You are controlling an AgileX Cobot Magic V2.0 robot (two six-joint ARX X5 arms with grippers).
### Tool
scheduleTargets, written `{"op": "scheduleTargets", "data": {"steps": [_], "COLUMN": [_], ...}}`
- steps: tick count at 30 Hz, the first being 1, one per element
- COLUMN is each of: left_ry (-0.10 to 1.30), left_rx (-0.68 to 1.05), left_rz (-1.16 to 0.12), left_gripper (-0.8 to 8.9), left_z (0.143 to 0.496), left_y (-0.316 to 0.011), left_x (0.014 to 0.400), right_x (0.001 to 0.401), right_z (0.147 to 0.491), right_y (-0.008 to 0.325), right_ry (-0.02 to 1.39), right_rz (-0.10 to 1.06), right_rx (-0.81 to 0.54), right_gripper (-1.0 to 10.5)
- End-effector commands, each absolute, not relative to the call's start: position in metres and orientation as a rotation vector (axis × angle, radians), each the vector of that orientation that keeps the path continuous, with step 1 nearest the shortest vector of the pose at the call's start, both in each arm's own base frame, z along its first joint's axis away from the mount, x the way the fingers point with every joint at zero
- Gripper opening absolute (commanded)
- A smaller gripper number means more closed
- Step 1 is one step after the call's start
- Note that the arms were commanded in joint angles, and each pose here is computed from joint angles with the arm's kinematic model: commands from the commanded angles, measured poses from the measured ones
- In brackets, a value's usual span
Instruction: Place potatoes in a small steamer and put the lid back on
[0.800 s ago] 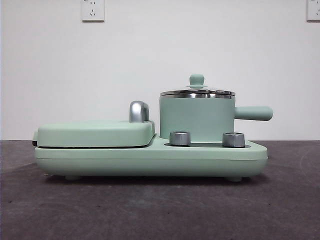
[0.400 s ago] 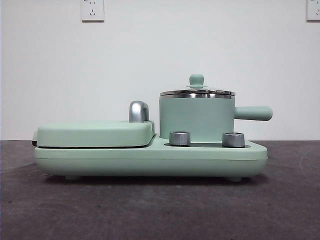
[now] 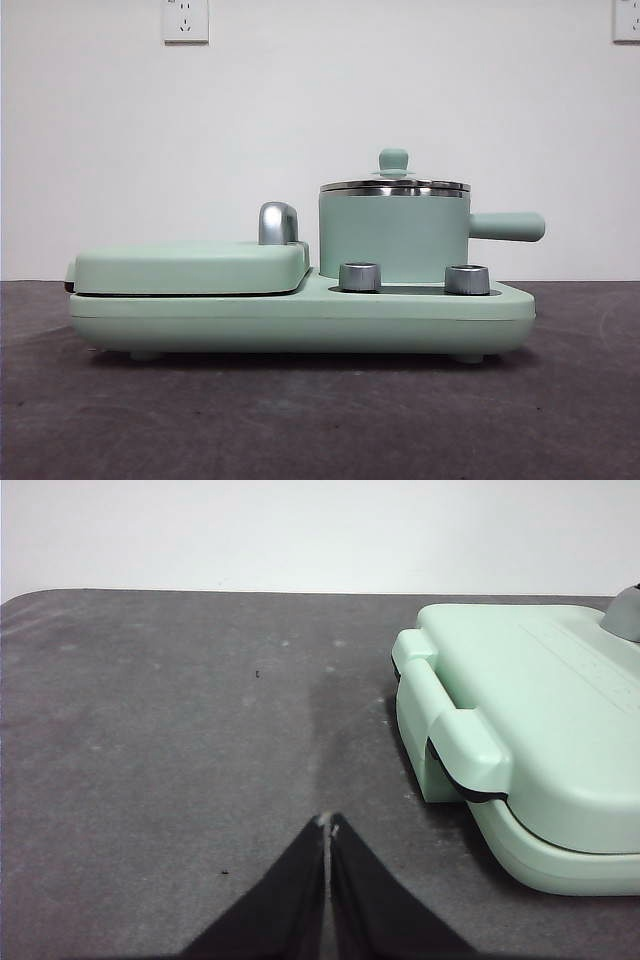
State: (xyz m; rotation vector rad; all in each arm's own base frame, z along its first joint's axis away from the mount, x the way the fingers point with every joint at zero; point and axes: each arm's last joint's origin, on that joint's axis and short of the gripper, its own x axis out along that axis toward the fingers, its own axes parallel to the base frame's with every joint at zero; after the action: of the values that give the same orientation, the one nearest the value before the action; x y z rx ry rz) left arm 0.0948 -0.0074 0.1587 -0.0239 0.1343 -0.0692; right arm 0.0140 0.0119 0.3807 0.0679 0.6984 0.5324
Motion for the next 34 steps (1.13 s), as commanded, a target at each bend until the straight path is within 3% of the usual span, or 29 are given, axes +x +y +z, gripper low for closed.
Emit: {"op": "scheduleTargets", "data": {"steps": [1,6,10,13,17,19,23,26,29,34], "left_ry": [0.141,0.141,0.141,0.141,0.139,0.139,0.14,0.14,0.14,0.14], "left_rx": [-0.03,-0.03,-0.03,-0.03,-0.03,-0.03,-0.03,-0.03,-0.03,-0.03], "left_rz": [-0.065,-0.064,-0.065,-0.064,-0.065,-0.065,-0.065,-0.064,-0.065,-0.064], "left_gripper": [0.05,0.05,0.05,0.05,0.05,0.05,0.05,0.05,0.05,0.05], "left_z": [0.153,0.153,0.153,0.153,0.154,0.154,0.154,0.154,0.154,0.154], "left_y": [-0.007,-0.007,-0.007,-0.007,-0.007,-0.007,-0.007,-0.007,-0.007,-0.007], "left_x": [0.096,0.096,0.096,0.096,0.096,0.096,0.096,0.096,0.096,0.096], "right_x": [0.01,0.025,0.037,0.049,0.045,0.055,0.077,0.083,0.086,0.094], "right_z": [0.374,0.341,0.296,0.287,0.29,0.295,0.299,0.284,0.255,0.199], "right_y": [0.009,0.01,0.004,0.0,-0.003,-0.006,-0.009,-0.01,-0.01,-0.008], "right_ry": [0.777,0.886,0.937,0.715,0.639,0.477,0.023,-0.23,-0.296,-0.18], "right_rz": [0.505,0.279,0.027,-0.078,-0.165,-0.205,-0.134,-0.105,-0.106,-0.101], "right_rx": [0.058,0.101,0.124,0.227,0.314,0.31,0.302,0.245,0.175,0.104], "right_gripper": [0.2,0.2,0.2,0.2,0.2,0.2,0.2,0.2,0.2,0.2]}}
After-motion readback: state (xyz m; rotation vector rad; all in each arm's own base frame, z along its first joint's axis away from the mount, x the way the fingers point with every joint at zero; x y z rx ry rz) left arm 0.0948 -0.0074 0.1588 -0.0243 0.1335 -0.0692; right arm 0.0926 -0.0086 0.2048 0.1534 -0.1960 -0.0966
